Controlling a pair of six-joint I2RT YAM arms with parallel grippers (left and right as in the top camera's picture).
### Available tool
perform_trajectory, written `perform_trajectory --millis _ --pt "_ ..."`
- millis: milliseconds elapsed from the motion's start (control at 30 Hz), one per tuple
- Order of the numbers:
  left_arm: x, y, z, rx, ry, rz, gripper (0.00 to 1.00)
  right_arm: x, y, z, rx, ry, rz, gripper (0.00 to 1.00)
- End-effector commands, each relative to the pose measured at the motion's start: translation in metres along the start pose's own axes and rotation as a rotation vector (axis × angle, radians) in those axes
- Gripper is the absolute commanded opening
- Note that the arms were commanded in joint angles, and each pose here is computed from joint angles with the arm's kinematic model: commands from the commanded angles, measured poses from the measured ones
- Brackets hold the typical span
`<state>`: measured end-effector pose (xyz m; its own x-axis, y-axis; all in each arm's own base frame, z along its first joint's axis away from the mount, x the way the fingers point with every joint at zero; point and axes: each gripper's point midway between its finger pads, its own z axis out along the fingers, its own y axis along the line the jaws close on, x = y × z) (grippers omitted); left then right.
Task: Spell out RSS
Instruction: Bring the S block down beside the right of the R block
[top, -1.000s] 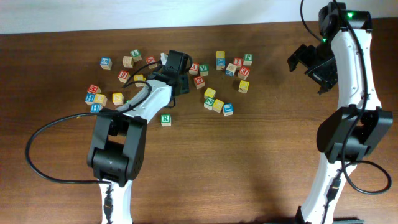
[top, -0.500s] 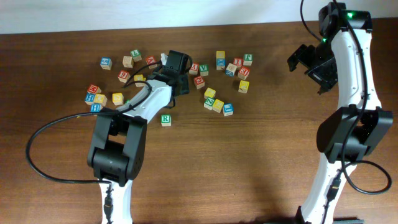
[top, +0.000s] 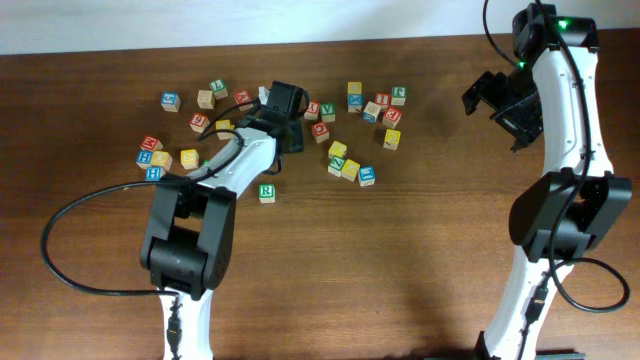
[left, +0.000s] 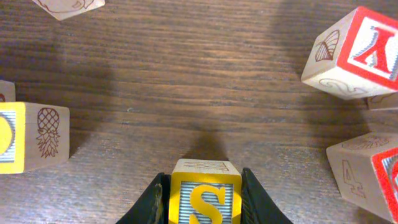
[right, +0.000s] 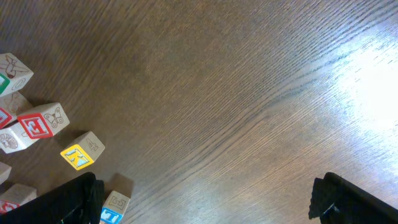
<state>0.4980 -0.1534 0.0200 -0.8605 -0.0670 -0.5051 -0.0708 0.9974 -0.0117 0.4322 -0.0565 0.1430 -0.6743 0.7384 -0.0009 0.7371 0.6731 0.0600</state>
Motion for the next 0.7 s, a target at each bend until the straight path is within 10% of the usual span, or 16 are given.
perform_trajectory --millis 0,433,667 --pt "0.005 0.000 -0.009 0.009 0.029 0.007 0.19 -0.003 0.000 -0.014 -0.020 -0.033 0.004 0.98" --pt "-0.011 -0.010 -0.121 0.169 0.033 -0.052 0.18 -0.003 0.000 -0.014 -0.020 -0.033 0.004 0.98" --pt "0.044 -0.007 -0.161 0.197 0.256 -0.071 0.13 -0.003 0.000 -0.014 -0.020 -0.033 0.004 0.98"
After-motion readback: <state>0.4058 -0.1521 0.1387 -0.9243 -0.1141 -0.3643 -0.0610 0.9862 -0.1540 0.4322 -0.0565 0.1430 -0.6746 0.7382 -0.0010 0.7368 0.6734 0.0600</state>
